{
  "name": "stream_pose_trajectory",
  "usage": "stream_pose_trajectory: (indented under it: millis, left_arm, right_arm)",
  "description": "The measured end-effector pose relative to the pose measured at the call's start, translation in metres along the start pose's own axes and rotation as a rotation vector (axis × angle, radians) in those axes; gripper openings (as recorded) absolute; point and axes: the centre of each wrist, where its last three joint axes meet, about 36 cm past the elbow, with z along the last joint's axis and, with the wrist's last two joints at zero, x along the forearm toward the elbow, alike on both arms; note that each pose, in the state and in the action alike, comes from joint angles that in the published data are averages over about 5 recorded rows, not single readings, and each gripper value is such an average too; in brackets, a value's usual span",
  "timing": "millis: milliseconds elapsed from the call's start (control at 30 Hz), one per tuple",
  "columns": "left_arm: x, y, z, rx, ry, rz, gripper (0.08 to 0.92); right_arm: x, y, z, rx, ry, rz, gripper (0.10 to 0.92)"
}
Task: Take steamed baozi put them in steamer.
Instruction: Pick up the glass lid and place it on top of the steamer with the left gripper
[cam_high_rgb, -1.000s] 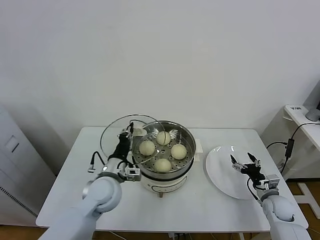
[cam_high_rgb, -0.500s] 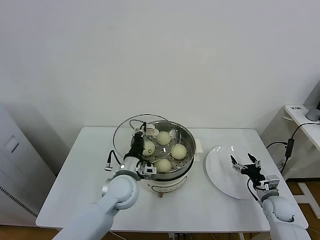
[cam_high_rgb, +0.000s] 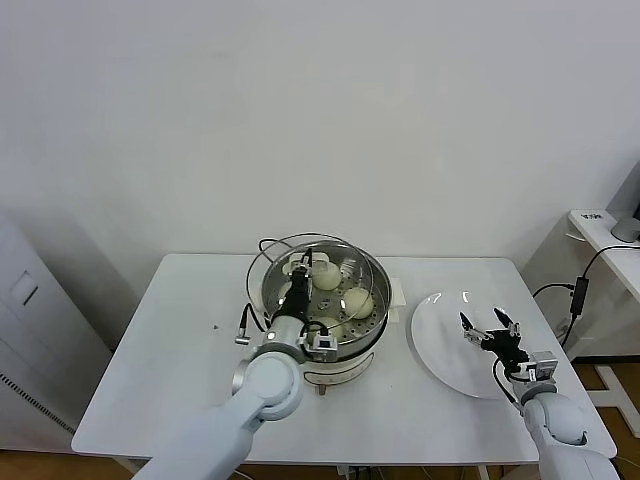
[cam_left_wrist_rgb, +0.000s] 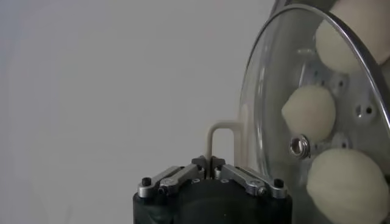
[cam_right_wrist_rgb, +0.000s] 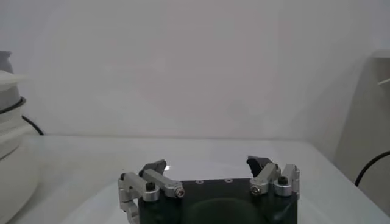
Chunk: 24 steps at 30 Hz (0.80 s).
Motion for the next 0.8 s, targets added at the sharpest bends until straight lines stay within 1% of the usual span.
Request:
stream_pose_trajectory:
  millis: [433,800]
  left_arm:
    - [0.0,-0.005,-0.021,0.002,-0.026,0.006,0.106]
    - [0.003,-0.012,-0.025,-0.002,-0.036,0.015,0.106]
  right_arm:
    - [0.001,-0.003,0.003,-0.003,0.006,0.005,0.823]
    - [0.0,-0.003,0.006,-0.009,0.007,0.006,0.823]
